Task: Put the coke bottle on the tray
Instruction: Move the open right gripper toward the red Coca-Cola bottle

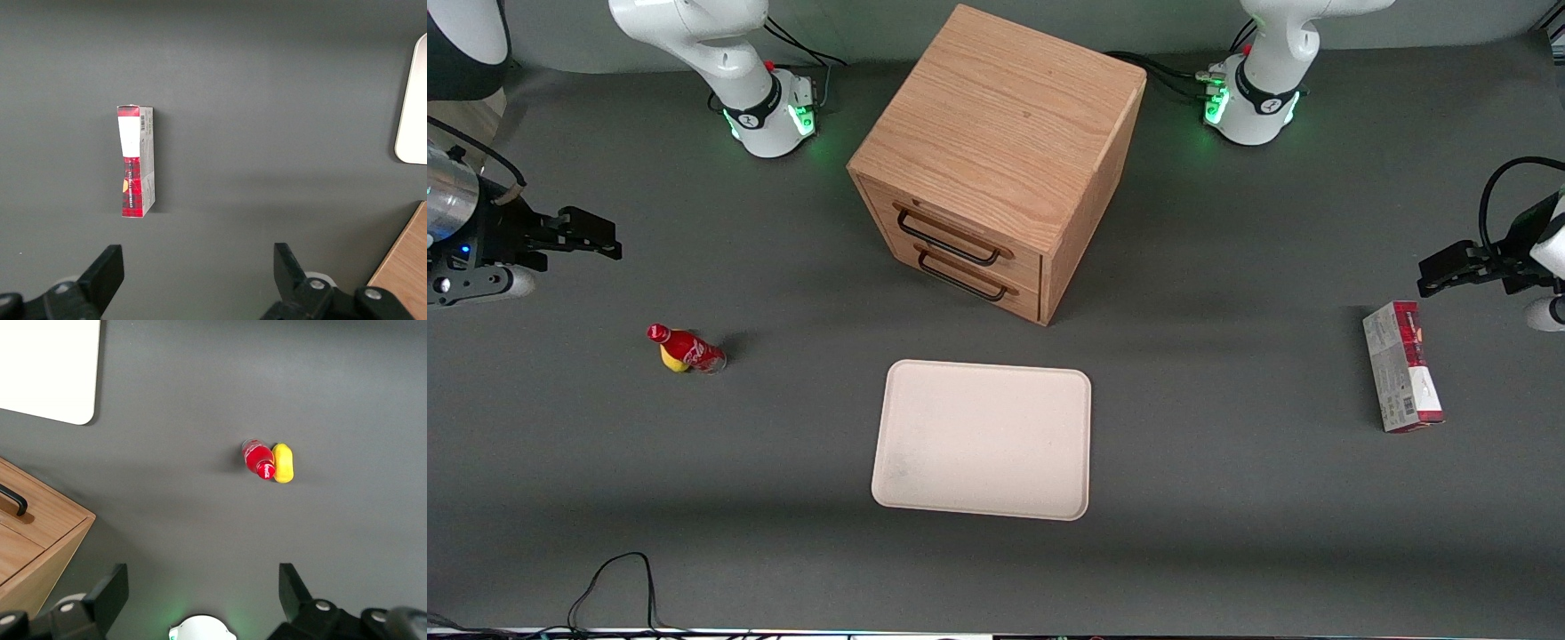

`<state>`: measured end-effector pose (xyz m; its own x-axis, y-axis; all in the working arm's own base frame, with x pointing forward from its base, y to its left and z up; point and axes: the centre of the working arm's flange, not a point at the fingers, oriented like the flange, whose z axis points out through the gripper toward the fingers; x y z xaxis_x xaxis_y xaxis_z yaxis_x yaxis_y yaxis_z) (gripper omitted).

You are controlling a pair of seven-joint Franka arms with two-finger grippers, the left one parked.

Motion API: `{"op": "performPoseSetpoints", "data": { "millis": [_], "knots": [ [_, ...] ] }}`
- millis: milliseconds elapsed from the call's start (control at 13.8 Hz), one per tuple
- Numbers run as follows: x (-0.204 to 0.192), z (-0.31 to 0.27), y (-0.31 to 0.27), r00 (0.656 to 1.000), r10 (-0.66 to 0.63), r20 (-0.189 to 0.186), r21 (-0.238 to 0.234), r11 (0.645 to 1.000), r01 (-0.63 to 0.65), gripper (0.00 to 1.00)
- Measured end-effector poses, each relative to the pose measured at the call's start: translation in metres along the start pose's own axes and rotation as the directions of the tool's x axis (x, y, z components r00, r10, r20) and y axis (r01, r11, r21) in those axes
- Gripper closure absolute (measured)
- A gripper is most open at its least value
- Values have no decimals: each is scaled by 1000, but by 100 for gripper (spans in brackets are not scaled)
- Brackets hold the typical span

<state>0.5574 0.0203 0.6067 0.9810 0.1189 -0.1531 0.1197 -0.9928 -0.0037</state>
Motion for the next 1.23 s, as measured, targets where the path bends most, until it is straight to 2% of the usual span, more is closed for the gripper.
{"op": "performPoseSetpoints", "data": {
  "millis": [798,1016,1234],
  "knots": [
    [-1,0,3,1000,7,12,0,1000,-7,0],
    [-4,0,40,1000,5,11,3,1000,-5,0],
    [-3,-9,98,1000,-5,-7,-5,1000,5,0]
  ]
}}
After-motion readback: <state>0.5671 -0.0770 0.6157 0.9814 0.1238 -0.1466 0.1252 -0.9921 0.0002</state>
